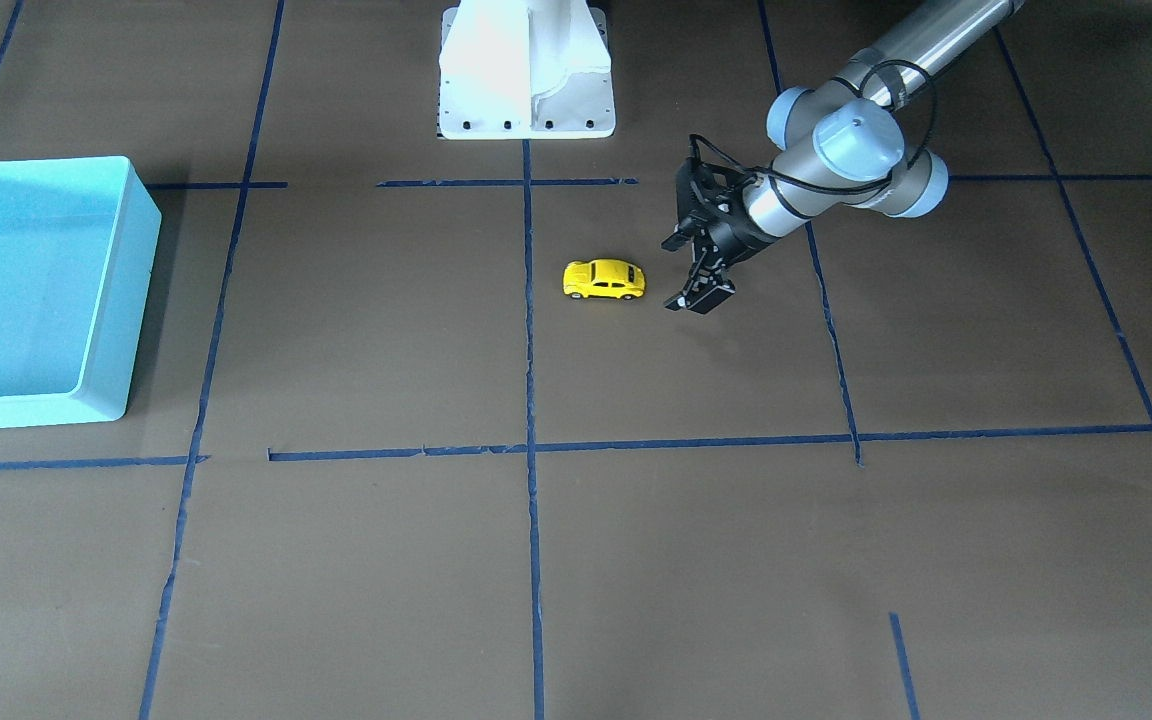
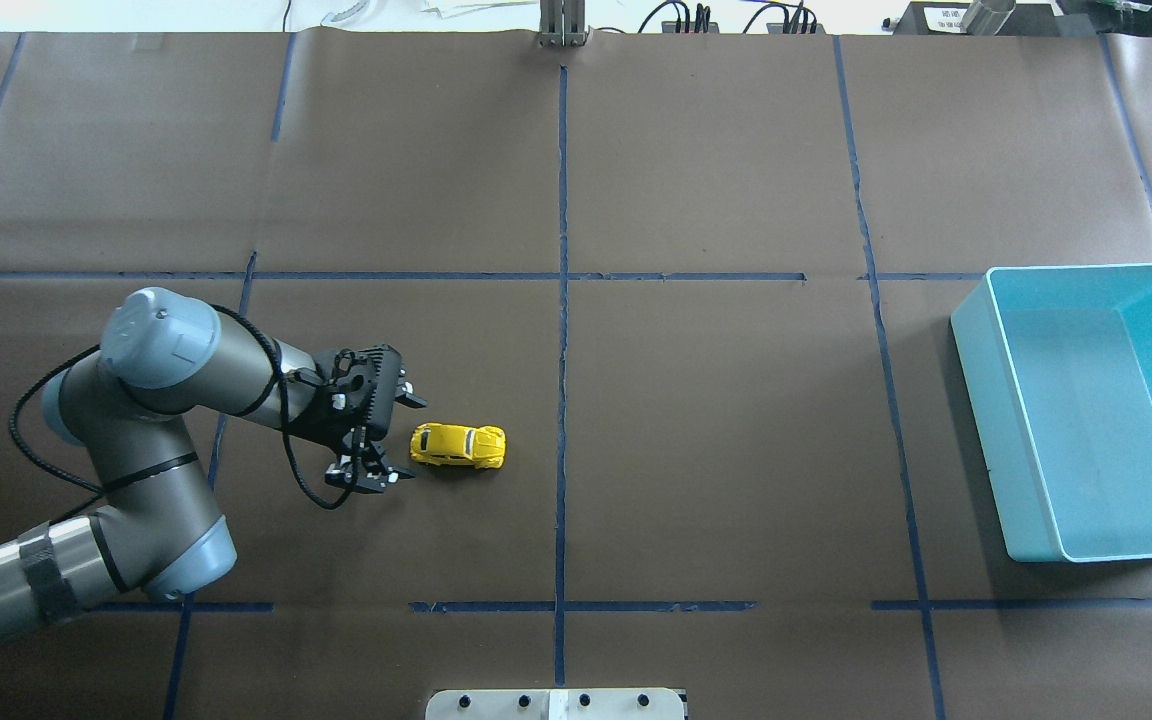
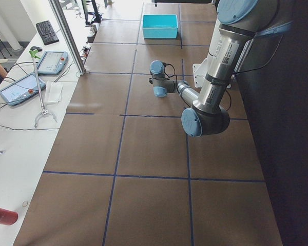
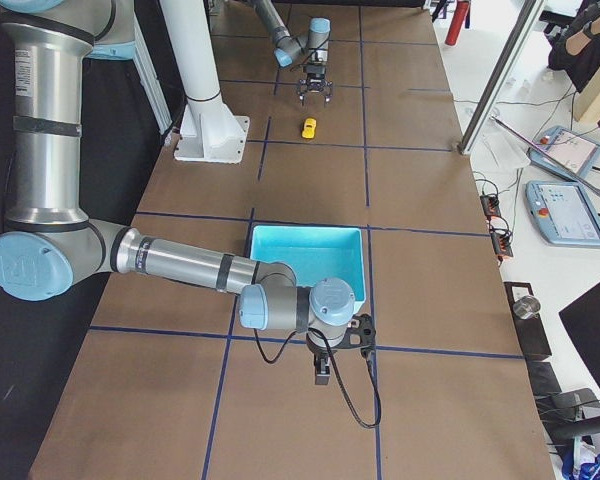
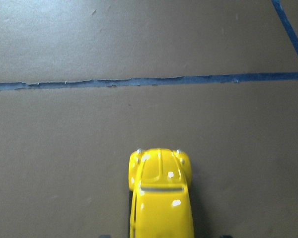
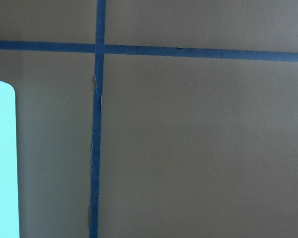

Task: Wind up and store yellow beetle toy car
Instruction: 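Open the left gripper to release the car and withdraw the left arm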

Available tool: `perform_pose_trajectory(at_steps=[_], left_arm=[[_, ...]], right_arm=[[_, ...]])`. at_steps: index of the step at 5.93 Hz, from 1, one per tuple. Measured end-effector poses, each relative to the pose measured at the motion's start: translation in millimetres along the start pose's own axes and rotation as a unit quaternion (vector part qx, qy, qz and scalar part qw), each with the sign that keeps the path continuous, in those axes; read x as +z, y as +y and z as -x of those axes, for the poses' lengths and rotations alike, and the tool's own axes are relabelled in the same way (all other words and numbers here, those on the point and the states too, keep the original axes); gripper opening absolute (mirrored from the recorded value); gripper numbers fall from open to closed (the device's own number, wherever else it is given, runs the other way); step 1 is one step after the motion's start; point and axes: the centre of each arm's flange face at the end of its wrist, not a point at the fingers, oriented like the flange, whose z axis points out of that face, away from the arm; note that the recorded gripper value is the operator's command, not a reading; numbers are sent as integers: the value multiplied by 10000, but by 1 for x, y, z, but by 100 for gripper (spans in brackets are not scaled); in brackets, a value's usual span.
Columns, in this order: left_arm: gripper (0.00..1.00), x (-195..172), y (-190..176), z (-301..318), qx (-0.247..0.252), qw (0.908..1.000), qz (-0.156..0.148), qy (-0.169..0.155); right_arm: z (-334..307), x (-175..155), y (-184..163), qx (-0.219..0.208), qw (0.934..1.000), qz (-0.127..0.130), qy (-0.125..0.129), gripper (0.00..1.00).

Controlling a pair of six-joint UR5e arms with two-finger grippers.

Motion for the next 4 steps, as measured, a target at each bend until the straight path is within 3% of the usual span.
perform_pose_trajectory(at_steps=[2, 4], left_arm=[[100, -38, 37, 11, -30, 9999, -72, -89], [100, -72, 54, 26, -295, 9992, 161, -213]], right_arm=[[0, 0, 0, 0, 10000, 0, 0, 100], [1, 0, -1, -11, 10000, -6, 0, 100]])
